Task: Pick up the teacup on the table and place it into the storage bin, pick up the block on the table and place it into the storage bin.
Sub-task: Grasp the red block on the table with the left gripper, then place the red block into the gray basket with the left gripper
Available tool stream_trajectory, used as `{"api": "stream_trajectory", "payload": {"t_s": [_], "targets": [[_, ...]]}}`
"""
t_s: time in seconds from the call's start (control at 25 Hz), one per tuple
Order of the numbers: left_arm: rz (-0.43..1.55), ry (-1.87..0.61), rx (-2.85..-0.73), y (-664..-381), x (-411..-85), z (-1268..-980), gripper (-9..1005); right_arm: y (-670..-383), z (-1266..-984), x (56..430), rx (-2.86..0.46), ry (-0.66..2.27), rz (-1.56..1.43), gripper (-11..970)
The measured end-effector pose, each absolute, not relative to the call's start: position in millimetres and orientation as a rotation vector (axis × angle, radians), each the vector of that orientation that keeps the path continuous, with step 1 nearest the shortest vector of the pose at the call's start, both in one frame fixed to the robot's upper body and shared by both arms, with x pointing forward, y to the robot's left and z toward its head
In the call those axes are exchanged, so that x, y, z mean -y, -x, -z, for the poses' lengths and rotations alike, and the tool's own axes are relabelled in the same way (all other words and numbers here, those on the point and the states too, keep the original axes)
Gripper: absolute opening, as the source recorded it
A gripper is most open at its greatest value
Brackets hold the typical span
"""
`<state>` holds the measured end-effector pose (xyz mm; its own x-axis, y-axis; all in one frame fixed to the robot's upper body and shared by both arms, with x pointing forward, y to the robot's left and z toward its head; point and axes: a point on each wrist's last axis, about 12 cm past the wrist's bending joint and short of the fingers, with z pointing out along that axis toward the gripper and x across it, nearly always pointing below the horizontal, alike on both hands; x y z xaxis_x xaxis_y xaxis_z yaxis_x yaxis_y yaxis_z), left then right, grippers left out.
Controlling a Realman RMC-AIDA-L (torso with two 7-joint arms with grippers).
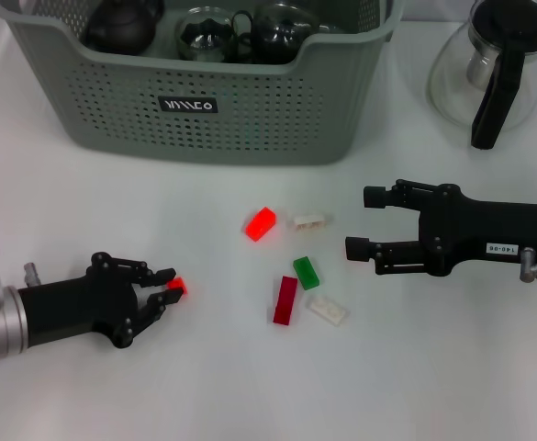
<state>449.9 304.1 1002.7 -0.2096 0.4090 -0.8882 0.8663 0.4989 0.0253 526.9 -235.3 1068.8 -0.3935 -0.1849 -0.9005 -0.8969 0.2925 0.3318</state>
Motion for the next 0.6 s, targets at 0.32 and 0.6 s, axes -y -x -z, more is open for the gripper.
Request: {"api": "stream_trajectory", "payload": {"t_s": [0.32,0.6], "targets": [[0.699,-0.976,-1.806,-451.0,-315.3,-1021.4,187,-526.9,-1069.0,235.2,-1.78,0.977,-1.153,946],[0.872,-0.793,-1.646,-456.6,-332.4,-1062.7,198,-528.0,-1070.0,234.3,-1.777,0.982,-1.153,946]]}}
